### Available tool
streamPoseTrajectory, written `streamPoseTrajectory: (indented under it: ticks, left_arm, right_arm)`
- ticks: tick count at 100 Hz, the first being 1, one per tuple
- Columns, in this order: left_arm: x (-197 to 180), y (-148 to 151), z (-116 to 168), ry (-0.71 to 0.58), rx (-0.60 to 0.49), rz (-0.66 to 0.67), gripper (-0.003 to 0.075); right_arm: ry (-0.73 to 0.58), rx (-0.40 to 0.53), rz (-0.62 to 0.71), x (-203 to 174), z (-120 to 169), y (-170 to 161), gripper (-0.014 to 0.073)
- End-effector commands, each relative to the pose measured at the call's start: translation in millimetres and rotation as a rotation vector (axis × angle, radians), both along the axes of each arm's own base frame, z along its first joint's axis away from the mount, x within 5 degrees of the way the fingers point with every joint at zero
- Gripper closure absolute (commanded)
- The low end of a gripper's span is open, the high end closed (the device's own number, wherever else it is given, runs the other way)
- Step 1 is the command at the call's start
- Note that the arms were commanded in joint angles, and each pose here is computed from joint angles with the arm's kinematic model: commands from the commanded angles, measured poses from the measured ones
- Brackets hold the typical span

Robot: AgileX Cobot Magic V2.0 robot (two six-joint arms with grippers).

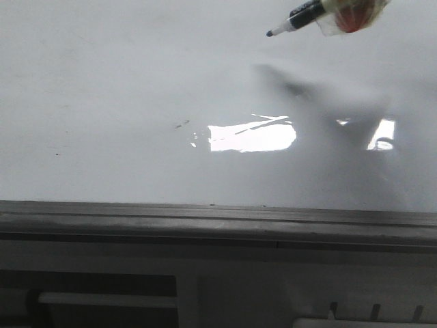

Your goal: Write number 6 on whiteboard

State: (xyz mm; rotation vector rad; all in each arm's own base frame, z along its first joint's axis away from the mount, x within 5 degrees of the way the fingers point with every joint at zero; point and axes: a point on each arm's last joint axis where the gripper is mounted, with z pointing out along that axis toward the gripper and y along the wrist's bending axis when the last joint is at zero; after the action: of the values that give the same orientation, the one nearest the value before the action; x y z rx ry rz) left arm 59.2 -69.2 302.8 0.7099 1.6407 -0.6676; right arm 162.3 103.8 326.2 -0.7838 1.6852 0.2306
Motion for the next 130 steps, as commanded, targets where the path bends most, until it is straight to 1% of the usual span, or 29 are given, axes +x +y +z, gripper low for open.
streamPoseTrajectory:
  ticks: [1,26,61,82,102,111,120,123,129,130]
  left_arm:
    - [4,1,12,-0.017,-0.07,0.041,0.0739]
    - [4,1,12,-0.013,-0.075,0.041,0.0739]
    - [3,1,12,-0.002,-0.09,0.039,0.0739]
    - [3,1,12,-0.002,-0.09,0.039,0.0739]
    - [3,1,12,-0.002,-0.09,0.039,0.0739]
    - [3,1,12,-0.002,-0.09,0.039,0.0739]
    - [3,1,12,-0.004,-0.089,0.039,0.0739]
    - [3,1,12,-0.004,-0.089,0.039,0.0739]
    - [3,1,12,-0.004,-0.089,0.039,0.0739]
    - [3,1,12,-0.004,-0.089,0.039,0.0739]
  right_arm:
    - [-0.076,0.053,-0.044,4,17,-4,0.0655]
    - [-0.045,0.037,-0.039,8,12,-1,0.0655]
    - [0.046,0.011,-0.038,20,-5,7,0.0655]
    - [0.145,-0.038,0.008,16,-15,10,0.0655]
    - [0.296,-0.112,0.081,6,-28,11,0.0655]
    - [0.324,-0.14,0.097,3,-30,10,0.0654]
    - [0.318,-0.152,0.069,1,-29,6,0.0654]
    - [0.316,-0.148,0.045,0,-27,4,0.0654]
    - [0.3,-0.176,0.001,0,-26,-2,0.0654]
    - [0.303,-0.167,-0.01,0,-25,-3,0.0654]
